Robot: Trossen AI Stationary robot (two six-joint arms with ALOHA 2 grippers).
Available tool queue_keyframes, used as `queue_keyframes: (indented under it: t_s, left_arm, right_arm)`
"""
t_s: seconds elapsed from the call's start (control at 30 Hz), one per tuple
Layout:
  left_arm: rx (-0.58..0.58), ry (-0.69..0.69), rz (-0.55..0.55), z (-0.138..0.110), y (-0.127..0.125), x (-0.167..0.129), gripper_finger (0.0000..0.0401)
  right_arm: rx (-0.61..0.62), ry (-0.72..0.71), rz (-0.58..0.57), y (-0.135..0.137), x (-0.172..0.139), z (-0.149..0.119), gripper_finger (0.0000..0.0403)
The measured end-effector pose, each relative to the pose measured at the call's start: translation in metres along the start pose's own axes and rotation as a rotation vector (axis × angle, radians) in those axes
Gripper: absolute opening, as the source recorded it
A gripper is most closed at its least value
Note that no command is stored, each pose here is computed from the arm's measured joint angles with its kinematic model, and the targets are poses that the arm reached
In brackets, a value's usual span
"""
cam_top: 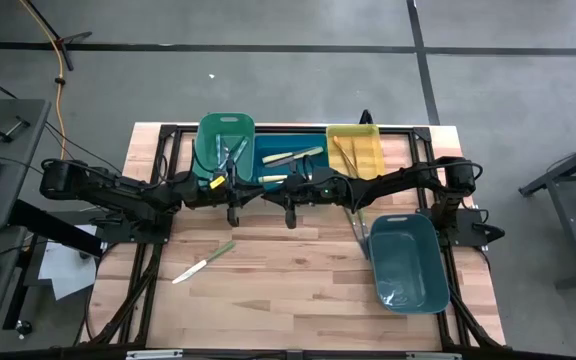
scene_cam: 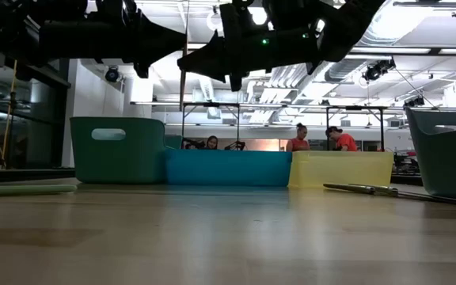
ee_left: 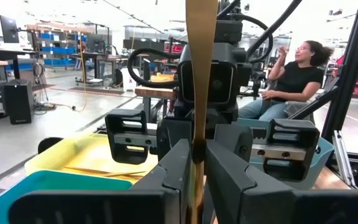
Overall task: Sort silverware by color (type)
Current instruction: Put the gold knife into the yellow bin
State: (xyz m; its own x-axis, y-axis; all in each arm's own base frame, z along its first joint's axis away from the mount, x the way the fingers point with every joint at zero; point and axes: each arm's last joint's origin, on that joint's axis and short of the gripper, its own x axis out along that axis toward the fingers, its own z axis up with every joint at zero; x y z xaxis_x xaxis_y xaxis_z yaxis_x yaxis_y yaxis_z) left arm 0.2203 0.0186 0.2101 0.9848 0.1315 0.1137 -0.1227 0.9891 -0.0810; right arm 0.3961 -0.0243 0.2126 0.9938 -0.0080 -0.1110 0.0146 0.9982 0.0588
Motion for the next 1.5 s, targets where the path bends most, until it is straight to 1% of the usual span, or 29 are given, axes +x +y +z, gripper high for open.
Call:
queue_keyframes:
  t_s: [0.57,0.77,0.87,0.93,1.07,1.17,1.27,1.4,1.5]
  left_arm:
    - [0.000,0.007,0.002,-0.001,0.000,0.000,0.0047]
    - [0.002,0.054,-0.014,-0.003,0.000,-0.002,0.0048]
    - [0.002,0.076,-0.012,-0.003,0.000,-0.004,0.0062]
    - [0.002,0.065,-0.013,0.001,0.000,-0.005,0.0078]
    - [0.010,0.109,0.006,0.001,0.000,-0.010,0.0117]
    - [0.028,0.152,0.035,0.002,0.001,-0.016,0.0142]
    - [0.036,0.158,0.046,0.008,0.002,-0.022,0.0159]
    - [0.040,0.153,0.052,0.017,0.002,-0.033,0.0164]
    - [0.059,0.146,0.071,0.023,0.002,-0.041,0.0165]
  right_arm:
    - [0.000,0.000,0.000,0.000,0.000,0.000,0.0020]
    - [-0.004,0.005,-0.006,-0.002,-0.002,0.003,0.0020]
    - [0.000,0.030,-0.017,-0.006,-0.003,0.001,0.0020]
    - [0.005,0.049,-0.028,-0.010,-0.003,-0.001,0.0020]
    - [0.010,0.085,-0.049,-0.016,-0.007,-0.002,0.0020]
    - [0.002,0.081,-0.106,-0.018,-0.019,0.002,0.0020]
    - [-0.014,0.086,-0.190,-0.018,-0.042,0.005,0.0020]
    - [-0.025,0.043,-0.312,-0.016,-0.087,0.009,0.0020]
    - [-0.001,-0.007,-0.407,-0.015,-0.127,0.007,0.0020]
